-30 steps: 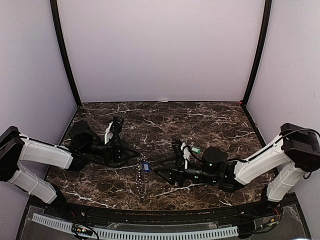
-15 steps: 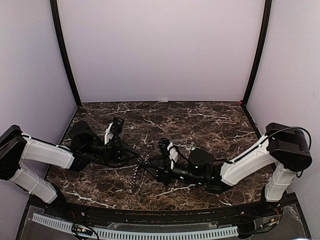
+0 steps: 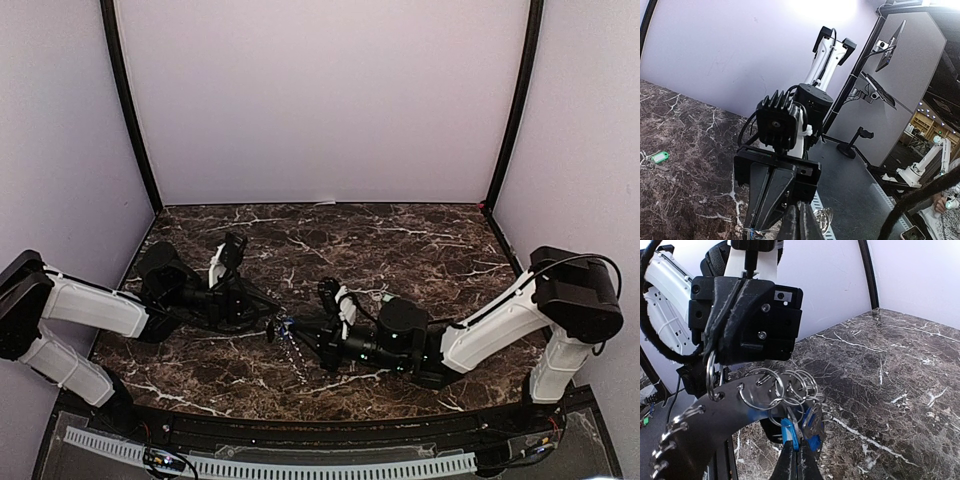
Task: Remove the keys from the keyring
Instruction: Pass from the left arm to the right
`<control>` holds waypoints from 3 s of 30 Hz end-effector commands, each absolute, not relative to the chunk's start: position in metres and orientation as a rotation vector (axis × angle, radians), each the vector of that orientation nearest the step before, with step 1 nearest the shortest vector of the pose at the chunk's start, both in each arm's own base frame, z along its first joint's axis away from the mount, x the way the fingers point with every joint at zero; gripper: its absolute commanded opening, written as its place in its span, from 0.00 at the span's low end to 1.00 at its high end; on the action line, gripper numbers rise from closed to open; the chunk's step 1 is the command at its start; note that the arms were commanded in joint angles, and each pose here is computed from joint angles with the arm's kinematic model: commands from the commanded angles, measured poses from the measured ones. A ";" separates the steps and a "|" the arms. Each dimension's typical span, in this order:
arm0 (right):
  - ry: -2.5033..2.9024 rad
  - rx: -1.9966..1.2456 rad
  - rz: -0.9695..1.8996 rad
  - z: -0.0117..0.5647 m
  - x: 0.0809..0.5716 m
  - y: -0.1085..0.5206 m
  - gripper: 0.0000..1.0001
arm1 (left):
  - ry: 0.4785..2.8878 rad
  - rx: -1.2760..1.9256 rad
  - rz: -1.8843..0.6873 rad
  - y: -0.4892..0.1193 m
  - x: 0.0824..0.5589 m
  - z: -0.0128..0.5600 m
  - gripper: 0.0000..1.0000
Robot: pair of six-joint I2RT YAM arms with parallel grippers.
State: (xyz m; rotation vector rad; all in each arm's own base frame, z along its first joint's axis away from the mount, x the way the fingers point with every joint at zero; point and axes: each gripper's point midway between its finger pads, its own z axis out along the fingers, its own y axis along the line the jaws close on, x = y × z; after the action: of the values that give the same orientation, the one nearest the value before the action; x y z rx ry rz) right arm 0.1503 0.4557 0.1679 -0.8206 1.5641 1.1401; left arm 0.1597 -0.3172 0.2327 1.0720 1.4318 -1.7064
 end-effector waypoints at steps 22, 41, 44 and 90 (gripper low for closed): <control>1.415 -0.923 1.246 0.190 0.130 0.485 0.08 | 1.322 1.137 -1.721 -0.311 0.147 0.248 0.00; 1.432 -0.918 1.211 0.182 0.136 0.492 0.22 | 1.303 1.129 -1.759 -0.311 0.147 0.250 0.00; 1.433 -0.917 1.201 0.181 0.138 0.492 0.26 | 1.309 1.127 -1.757 -0.312 0.148 0.249 0.00; 1.704 -0.844 1.051 0.150 0.144 0.430 0.00 | 1.577 1.087 -1.608 -0.324 0.179 0.165 0.00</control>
State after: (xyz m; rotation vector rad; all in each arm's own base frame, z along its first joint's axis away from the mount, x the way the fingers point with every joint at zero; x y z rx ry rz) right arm 0.1508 0.4271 0.1449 -0.8398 1.6756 1.0166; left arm 0.1759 -0.3249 0.1701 1.0803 1.5951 -1.6385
